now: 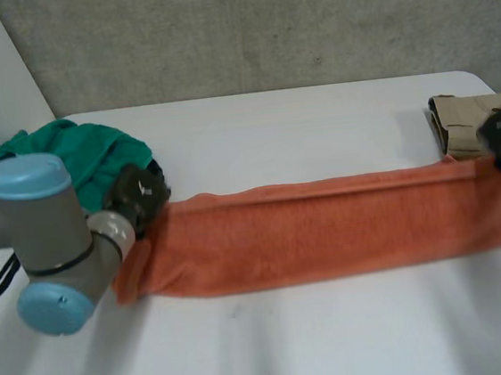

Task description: Fold the laundry.

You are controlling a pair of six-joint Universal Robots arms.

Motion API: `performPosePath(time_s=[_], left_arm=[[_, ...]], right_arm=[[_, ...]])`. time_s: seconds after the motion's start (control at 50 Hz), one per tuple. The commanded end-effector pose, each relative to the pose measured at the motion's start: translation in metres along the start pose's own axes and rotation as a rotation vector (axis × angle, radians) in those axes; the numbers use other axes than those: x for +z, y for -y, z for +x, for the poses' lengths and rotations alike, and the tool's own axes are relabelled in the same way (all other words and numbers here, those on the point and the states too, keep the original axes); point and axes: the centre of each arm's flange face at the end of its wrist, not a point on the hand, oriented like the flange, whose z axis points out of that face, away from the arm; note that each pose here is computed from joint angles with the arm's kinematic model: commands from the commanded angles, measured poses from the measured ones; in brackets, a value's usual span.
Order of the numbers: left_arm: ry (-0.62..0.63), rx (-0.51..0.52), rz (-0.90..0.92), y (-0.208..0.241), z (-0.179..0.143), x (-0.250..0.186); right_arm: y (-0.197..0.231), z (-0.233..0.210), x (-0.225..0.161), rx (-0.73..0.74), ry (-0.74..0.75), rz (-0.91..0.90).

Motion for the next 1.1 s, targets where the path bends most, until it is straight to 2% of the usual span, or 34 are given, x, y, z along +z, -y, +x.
performPosePath(time_s=[0.02,0.08,0.14,0.22,0.26,0.34,0.4,0.44,0.48,0.54,0.66,0.78,0.94,1.04,1.1], left_arm=[[0.430,0.033,0.315,0.066,-0.094,0.041],[0.721,0.015,0.540,0.117,-0.161,0.032],[0.834,-0.069,0.695,0.144,-0.194,0.014],[0.876,-0.170,0.829,0.165,-0.224,-0.018],[0.868,-0.187,0.836,0.166,-0.226,-0.024],[0.753,-0.220,0.760,0.157,-0.197,-0.017],[0.592,-0.281,0.716,0.155,-0.150,-0.017],[0.468,-0.363,0.726,0.161,-0.117,-0.031],[0.346,-0.449,0.720,0.159,-0.084,-0.043],[0.222,-0.535,0.703,0.157,-0.048,-0.058],[0.070,-0.560,0.655,0.154,0.004,-0.084],[-0.007,-0.535,0.542,0.125,0.039,-0.084],[-0.096,-0.479,0.419,0.093,0.075,-0.088],[-0.122,-0.471,0.391,0.088,0.079,-0.096],[-0.100,-0.477,0.397,0.093,0.063,-0.100]], right_arm=[[0.081,0.077,0.017,0.186,-0.376,0.358],[0.112,0.118,0.009,0.304,-0.519,0.524],[0.135,0.152,-0.015,0.381,-0.612,0.647],[0.154,0.166,-0.041,0.413,-0.639,0.717],[0.158,0.161,-0.048,0.415,-0.612,0.722],[0.151,0.136,-0.047,0.408,-0.504,0.652],[0.145,0.109,-0.055,0.408,-0.376,0.583],[0.145,0.095,-0.064,0.408,-0.308,0.564],[0.141,0.066,-0.082,0.416,-0.174,0.522],[0.129,0.033,-0.097,0.433,-0.027,0.470],[0.099,0.001,-0.115,0.456,0.095,0.381],[0.080,-0.014,-0.117,0.438,0.131,0.329],[0.045,0.001,-0.092,0.420,0.069,0.249],[0.035,0.003,-0.080,0.422,0.053,0.243],[0.028,0.003,-0.068,0.423,0.031,0.233]])
